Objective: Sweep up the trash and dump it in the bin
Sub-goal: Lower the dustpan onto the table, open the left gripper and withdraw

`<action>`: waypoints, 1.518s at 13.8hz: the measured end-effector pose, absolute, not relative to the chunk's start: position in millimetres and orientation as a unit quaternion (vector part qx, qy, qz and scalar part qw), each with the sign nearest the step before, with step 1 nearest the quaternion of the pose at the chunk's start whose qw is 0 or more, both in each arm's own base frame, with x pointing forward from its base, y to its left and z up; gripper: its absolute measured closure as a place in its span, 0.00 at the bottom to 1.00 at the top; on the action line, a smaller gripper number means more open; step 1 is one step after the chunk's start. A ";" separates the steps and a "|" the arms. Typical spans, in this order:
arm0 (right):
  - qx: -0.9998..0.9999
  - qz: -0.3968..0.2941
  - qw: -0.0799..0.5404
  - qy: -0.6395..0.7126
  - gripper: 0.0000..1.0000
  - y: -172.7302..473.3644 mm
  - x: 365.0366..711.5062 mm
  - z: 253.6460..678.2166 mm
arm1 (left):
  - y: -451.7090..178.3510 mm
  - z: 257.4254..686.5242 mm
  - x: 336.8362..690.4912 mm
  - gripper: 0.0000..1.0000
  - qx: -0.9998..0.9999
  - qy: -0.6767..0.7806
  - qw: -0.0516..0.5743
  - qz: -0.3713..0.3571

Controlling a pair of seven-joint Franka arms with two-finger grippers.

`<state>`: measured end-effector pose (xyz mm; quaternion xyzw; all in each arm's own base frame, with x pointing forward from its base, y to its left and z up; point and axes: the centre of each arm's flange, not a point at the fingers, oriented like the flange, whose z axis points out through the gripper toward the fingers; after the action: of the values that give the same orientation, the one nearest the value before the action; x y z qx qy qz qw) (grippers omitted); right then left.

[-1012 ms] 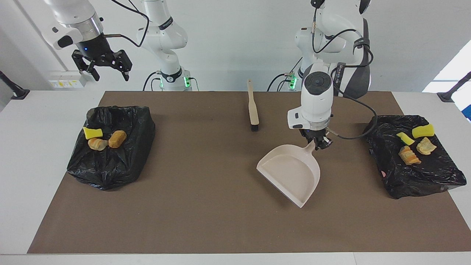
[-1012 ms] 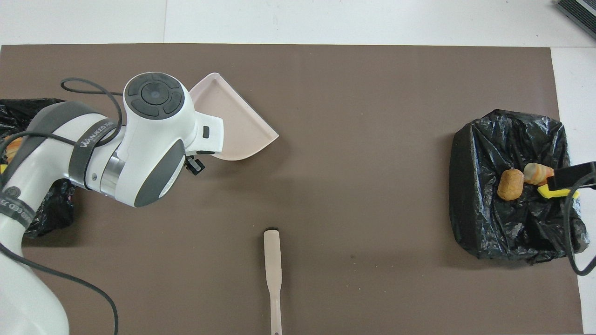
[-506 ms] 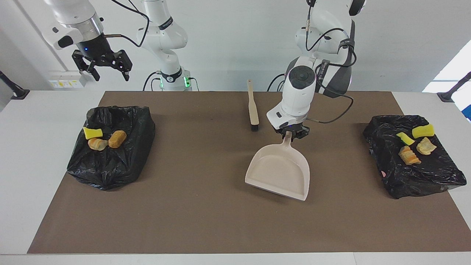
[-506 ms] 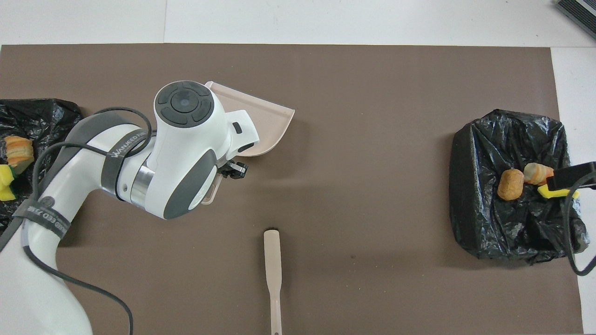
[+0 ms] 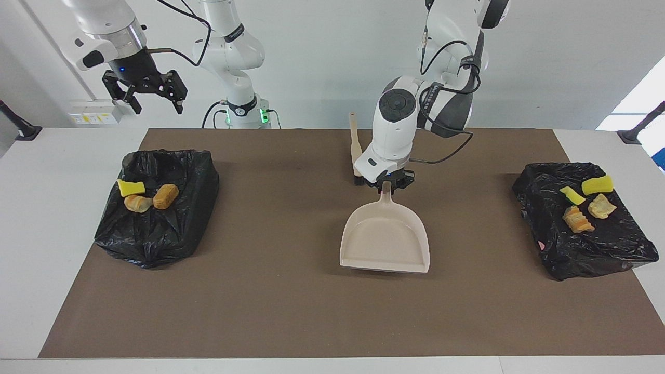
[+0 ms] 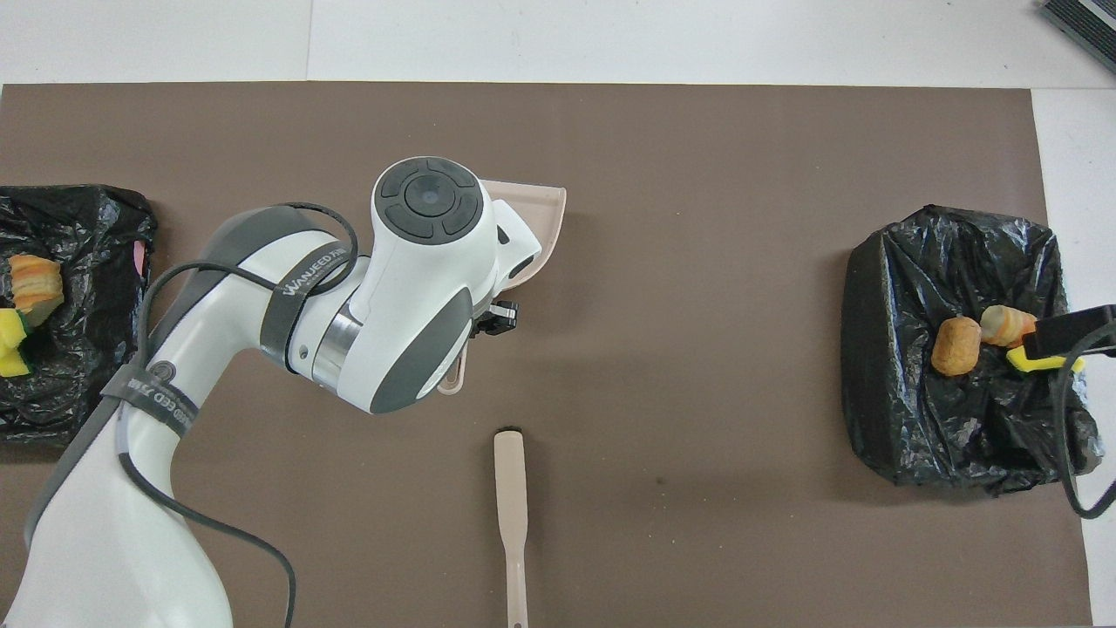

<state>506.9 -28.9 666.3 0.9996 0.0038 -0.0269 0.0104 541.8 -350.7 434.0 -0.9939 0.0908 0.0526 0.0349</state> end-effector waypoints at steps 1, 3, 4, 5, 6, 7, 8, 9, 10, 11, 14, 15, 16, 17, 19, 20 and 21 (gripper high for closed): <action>1.000 -0.027 0.010 0.004 0.00 -28.9 506.9 666.4 | -352.7 433.2 543.2 0.67 -0.994 0.088 0.029 0.055; 1.000 -0.027 0.010 0.004 0.00 -28.9 506.8 666.4 | -357.3 428.8 546.1 0.67 -0.995 0.082 0.023 0.059; 1.000 -0.027 0.010 0.004 0.00 -28.9 506.8 666.5 | -362.4 425.0 545.5 0.67 -0.995 0.080 0.023 0.061; 1.000 -0.027 0.010 0.004 0.00 -28.8 506.8 666.6 | -367.4 421.3 544.4 0.67 -0.995 0.080 0.024 0.063; 1.000 -0.027 0.010 0.004 0.00 -28.7 506.8 666.6 | -371.8 418.4 543.6 0.67 -0.995 0.079 0.024 0.064; 1.000 -0.027 0.010 0.004 0.00 -28.6 506.7 666.6 | -374.4 414.2 543.4 0.67 -0.994 0.079 0.025 0.065; 1.000 -0.027 0.010 0.004 0.00 -28.4 506.7 666.7 | -376.3 407.0 544.1 0.67 -0.994 0.079 0.026 0.069; 1.000 -0.027 0.010 0.005 0.00 -28.0 506.8 666.7 | -379.2 398.4 545.3 0.67 -0.994 0.080 0.027 0.072; 1.000 -0.027 0.010 0.005 0.00 -27.8 506.8 666.7 | -382.9 389.2 547.0 0.67 -0.994 0.080 0.027 0.073; 1.000 -0.027 0.010 0.005 0.00 -27.8 506.8 666.7 | -386.4 380.9 548.8 0.67 -0.994 0.080 0.025 0.072; 1.000 -0.027 0.010 0.005 0.00 -27.8 506.8 666.7 | -392.7 371.9 550.3 0.67 -0.994 0.083 0.023 0.070; 1.000 -0.027 0.010 0.005 0.00 -27.8 506.8 666.7 | -394.2 373.0 549.9 0.67 -0.994 0.084 0.022 0.069; 1.000 -0.027 0.010 0.005 0.00 -27.8 506.8 666.7 | -395.2 374.2 550.0 0.67 -0.994 0.084 0.021 0.067; 1.000 -0.027 0.010 0.005 0.00 -27.8 506.8 666.7 | -395.6 375.3 550.7 0.67 -0.994 0.084 0.019 0.065; 1.000 -0.027 0.010 0.005 0.00 -27.8 506.8 666.7 | -396.4 377.6 552.6 0.49 -0.995 0.084 0.016 0.059; 1.000 -0.027 0.010 0.005 0.00 -27.8 506.8 666.7 | -396.6 378.3 553.0 0.39 -0.995 0.084 0.015 0.057; 1.000 -0.027 0.010 0.005 0.00 -27.8 506.8 666.7 | -396.6 378.7 553.2 0.26 -0.995 0.084 0.015 0.057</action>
<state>506.8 -27.8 666.7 0.9996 0.0049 -0.0266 0.0105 553.2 -396.6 378.7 -0.9948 0.0835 0.0567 0.0146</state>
